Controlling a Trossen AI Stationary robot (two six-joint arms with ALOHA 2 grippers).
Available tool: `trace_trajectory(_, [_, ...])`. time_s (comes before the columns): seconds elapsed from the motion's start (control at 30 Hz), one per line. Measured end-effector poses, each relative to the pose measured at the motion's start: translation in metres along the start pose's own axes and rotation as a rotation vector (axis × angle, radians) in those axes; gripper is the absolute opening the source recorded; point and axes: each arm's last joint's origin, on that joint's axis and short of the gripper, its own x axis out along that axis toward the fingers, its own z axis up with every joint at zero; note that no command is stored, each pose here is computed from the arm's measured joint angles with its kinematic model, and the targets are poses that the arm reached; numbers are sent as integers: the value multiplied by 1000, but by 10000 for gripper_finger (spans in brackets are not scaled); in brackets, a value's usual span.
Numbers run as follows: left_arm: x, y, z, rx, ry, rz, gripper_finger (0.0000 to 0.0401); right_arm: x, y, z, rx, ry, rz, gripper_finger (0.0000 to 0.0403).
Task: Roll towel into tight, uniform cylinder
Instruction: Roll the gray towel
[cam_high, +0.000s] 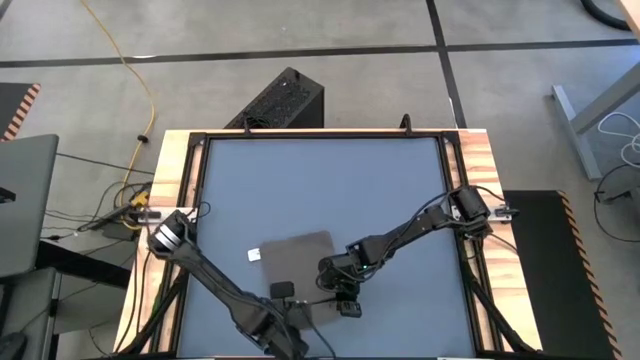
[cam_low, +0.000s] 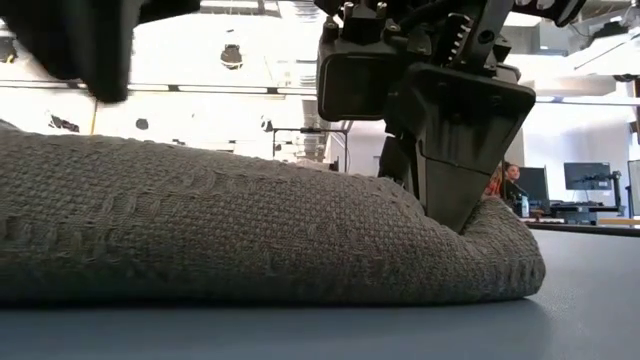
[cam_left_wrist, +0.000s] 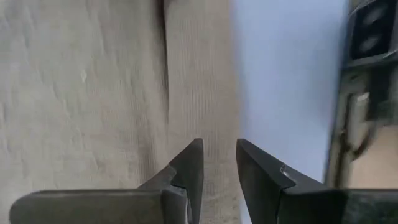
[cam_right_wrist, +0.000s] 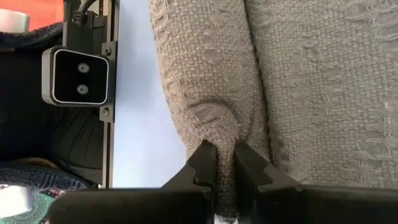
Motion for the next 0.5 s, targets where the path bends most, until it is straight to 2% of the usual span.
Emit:
trace_trajectory(0.23, [22,-10,-1,-54,150,43,83,0,0,0,-10,5,-1,43])
trace_trajectory(0.4, [31,-12,-4,-43,176,34,88,0,0,-1,-25,8,1,44])
trace_trajectory(0.5, [36,-12,-6,-18,173,21,109,0,0,-1,-28,8,2,44])
